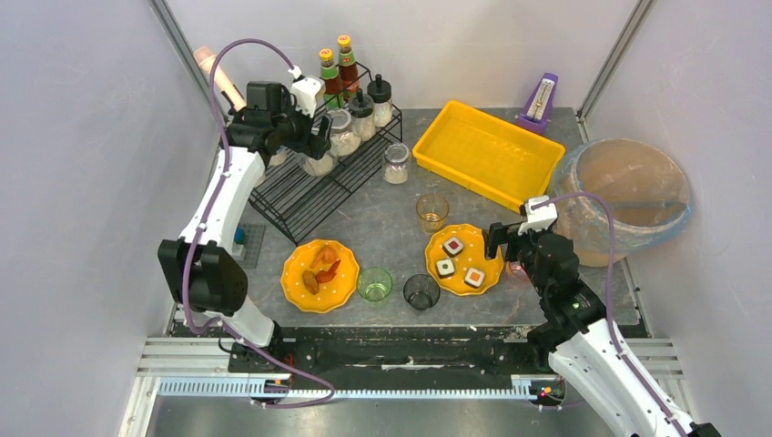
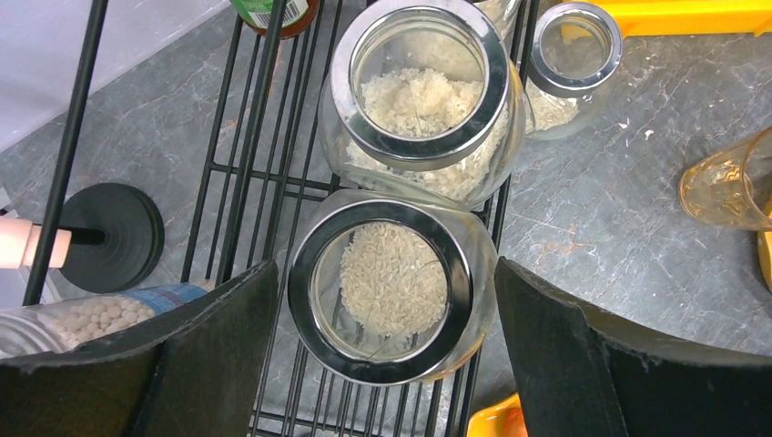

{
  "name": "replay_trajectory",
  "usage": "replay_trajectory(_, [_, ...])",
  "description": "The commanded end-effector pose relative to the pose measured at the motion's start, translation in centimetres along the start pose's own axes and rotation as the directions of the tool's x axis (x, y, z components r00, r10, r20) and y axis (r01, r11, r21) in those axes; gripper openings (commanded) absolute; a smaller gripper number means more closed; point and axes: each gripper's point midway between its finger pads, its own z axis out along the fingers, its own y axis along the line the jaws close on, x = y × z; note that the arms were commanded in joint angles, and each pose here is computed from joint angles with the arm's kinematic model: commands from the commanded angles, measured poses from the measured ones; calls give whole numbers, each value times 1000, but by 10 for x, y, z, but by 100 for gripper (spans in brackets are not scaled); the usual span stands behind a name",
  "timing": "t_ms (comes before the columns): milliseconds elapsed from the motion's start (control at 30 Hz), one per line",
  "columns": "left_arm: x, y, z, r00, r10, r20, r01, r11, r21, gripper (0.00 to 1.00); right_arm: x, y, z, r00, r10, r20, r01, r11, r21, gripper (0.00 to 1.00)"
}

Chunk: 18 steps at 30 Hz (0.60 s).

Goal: Clear the kitchen counter

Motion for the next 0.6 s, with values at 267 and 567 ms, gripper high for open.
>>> replay_trajectory(267, [-77, -43, -75, 958, 122, 260, -119, 993, -24, 93, -30, 1, -6, 996, 2, 93, -1, 1000, -6, 98])
replay_trajectory(567, [-93, -151, -64, 919, 224, 325, -285, 946, 154, 93, -29, -1, -8, 996, 15, 92, -16, 1000, 3, 98])
